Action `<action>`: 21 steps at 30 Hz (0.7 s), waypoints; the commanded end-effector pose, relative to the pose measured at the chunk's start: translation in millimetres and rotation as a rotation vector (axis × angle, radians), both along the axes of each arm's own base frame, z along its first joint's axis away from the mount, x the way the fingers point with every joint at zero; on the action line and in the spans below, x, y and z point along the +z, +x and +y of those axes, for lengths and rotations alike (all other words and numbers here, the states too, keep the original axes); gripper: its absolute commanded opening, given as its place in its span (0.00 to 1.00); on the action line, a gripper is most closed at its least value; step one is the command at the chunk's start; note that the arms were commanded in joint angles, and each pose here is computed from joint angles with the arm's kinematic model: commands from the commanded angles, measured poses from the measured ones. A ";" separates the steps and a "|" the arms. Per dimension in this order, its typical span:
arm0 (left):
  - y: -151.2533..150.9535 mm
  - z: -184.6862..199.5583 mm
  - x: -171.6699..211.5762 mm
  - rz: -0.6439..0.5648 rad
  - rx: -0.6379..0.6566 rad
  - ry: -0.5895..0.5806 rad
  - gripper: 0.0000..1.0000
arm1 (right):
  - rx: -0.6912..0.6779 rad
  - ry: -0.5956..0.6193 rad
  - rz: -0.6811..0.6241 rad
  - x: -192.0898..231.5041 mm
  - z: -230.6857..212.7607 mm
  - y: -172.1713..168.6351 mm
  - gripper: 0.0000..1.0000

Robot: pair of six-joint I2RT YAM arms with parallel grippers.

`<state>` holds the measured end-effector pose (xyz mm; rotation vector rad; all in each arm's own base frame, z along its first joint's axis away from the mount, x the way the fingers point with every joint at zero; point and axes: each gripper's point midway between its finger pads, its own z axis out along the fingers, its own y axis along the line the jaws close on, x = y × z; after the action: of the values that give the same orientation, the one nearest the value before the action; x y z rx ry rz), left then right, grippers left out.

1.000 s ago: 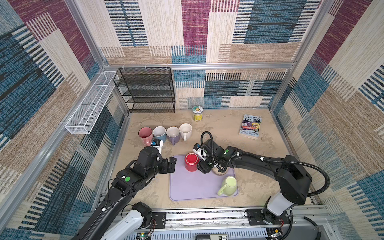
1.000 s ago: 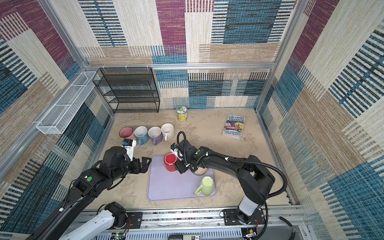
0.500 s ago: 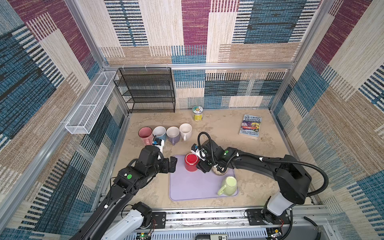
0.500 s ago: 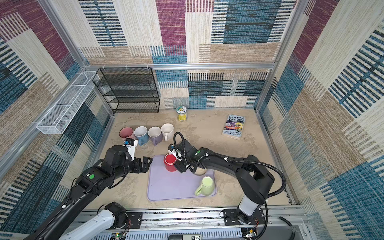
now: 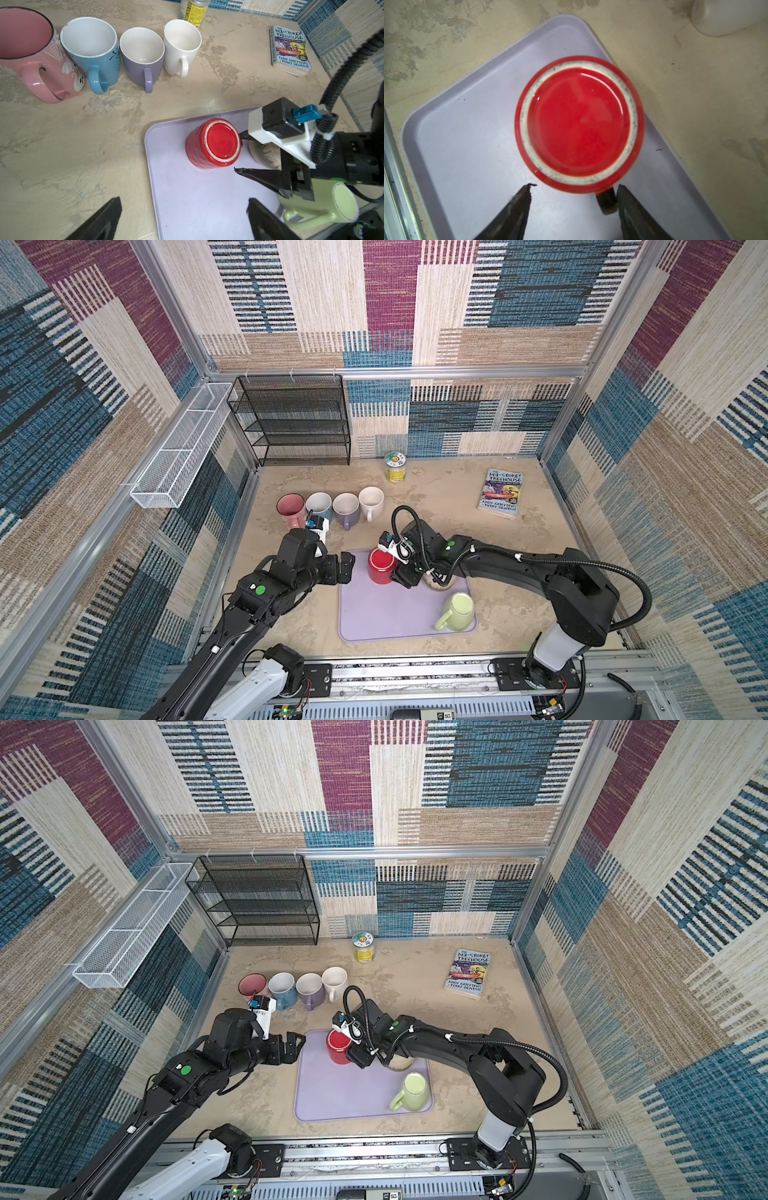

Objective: Turn the mug right side up

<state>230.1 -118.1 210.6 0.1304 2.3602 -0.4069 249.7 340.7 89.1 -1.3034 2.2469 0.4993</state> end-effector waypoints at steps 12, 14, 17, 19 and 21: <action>1.2 -2.1 5.3 -0.029 -0.014 -0.013 0.99 | 0.039 0.079 0.060 10.4 13.3 -13.7 0.36; 0.9 -1.9 5.0 -0.030 -0.014 -0.013 0.99 | 0.042 0.077 0.067 10.1 14.0 -16.5 0.31; 0.8 -2.1 5.4 -0.030 -0.015 -0.014 0.99 | 0.025 0.062 0.082 8.2 12.9 -17.0 0.23; 0.8 -1.9 5.1 -0.030 -0.014 -0.014 0.99 | 0.012 0.047 0.088 6.8 11.2 -16.7 0.23; 0.7 -1.8 5.3 -0.030 -0.014 -0.014 0.99 | -0.007 0.036 0.087 6.4 9.1 -15.9 0.26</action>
<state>227.4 -119.0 212.4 0.1347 2.3521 -0.4267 233.4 349.9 94.1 -1.3102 2.2756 0.6054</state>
